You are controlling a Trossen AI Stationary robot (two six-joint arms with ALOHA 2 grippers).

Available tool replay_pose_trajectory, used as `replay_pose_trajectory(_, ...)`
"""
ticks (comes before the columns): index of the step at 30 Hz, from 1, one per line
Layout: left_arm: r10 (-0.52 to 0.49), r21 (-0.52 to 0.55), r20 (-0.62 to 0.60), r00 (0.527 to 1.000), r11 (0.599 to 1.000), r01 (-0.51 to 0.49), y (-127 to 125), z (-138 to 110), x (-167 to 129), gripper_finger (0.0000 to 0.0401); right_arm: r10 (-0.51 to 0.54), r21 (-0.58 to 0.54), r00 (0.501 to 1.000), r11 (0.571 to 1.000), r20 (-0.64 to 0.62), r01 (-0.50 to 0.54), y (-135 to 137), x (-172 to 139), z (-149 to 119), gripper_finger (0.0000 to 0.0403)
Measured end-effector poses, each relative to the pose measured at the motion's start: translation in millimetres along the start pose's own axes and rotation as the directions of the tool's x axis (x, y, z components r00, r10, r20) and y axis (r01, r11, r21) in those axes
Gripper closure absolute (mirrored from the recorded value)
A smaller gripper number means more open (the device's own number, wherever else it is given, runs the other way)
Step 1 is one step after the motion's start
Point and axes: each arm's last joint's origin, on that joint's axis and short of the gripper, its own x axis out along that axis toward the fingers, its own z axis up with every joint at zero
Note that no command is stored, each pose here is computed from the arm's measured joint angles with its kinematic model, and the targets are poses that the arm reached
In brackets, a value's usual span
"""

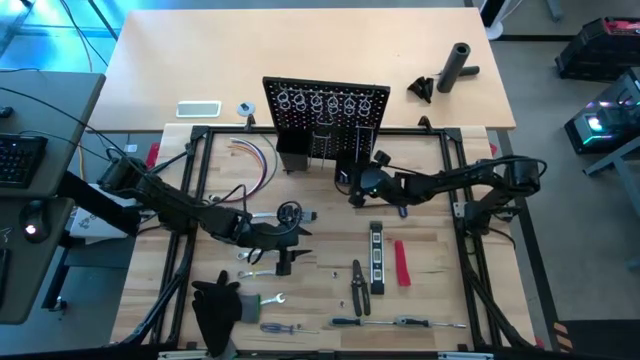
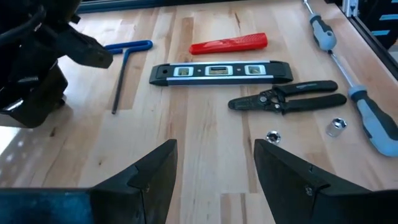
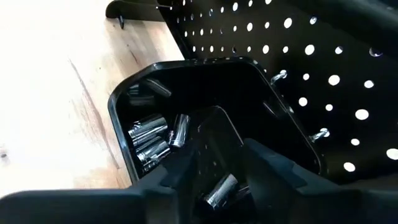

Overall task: Hang tools onto peg board
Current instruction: Put the socket into the small black bin on the black pegboard

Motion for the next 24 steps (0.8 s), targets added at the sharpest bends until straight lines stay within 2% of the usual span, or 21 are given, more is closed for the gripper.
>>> replay_pose_trajectory(4,0.001,-0.004,-0.001,1.0,1.0,-0.001,0,0,0,0.0194,0.018,-0.005,1.0,1.0,0.018,-0.017,4,-6,3,0.0249)
replay_pose_trajectory(9,-0.002,-0.001,-0.019,1.0,1.0,0.002,-1,-2,0,0.0194,0.094,-0.051,0.995,0.994,0.045,-0.092,20,-31,7,0.0247)
replay_pose_trajectory(13,-0.004,-0.004,-0.043,0.999,1.0,0.004,-2,-5,-1,0.0194,0.177,-0.063,0.982,0.983,0.066,-0.173,35,-60,8,0.0247)
replay_pose_trajectory(15,-0.005,0.001,-0.056,0.998,1.0,0.005,-3,-6,-1,0.0194,0.26,-0.067,0.962,0.965,0.077,-0.255,45,-74,7,0.0247)
replay_pose_trajectory(17,-0.008,0.006,-0.064,0.998,1.0,0.009,-4,-7,-2,0.0194,0.401,-0.068,0.912,0.916,0.09,-0.396,58,-86,7,0.0247)
replay_pose_trajectory(20,-0.009,0.011,-0.075,0.997,1.0,0.01,-5,-8,-2,0.0194,0.654,-0.077,0.752,0.756,0.078,-0.65,81,-98,4,0.0247)
replay_pose_trajectory(22,-0.009,0.012,-0.077,0.997,1.0,0.01,-5,-9,-3,0.0194,0.736,-0.096,0.676,0.676,0.036,-0.73,97,-104,-4,0.0247)
replay_pose_trajectory(24,-0.01,0.012,-0.076,0.997,1.0,0.011,-5,-9,-2,0.0194,0.766,-0.13,0.643,0.638,0.01,-0.759,112,-107,-11,0.0247)
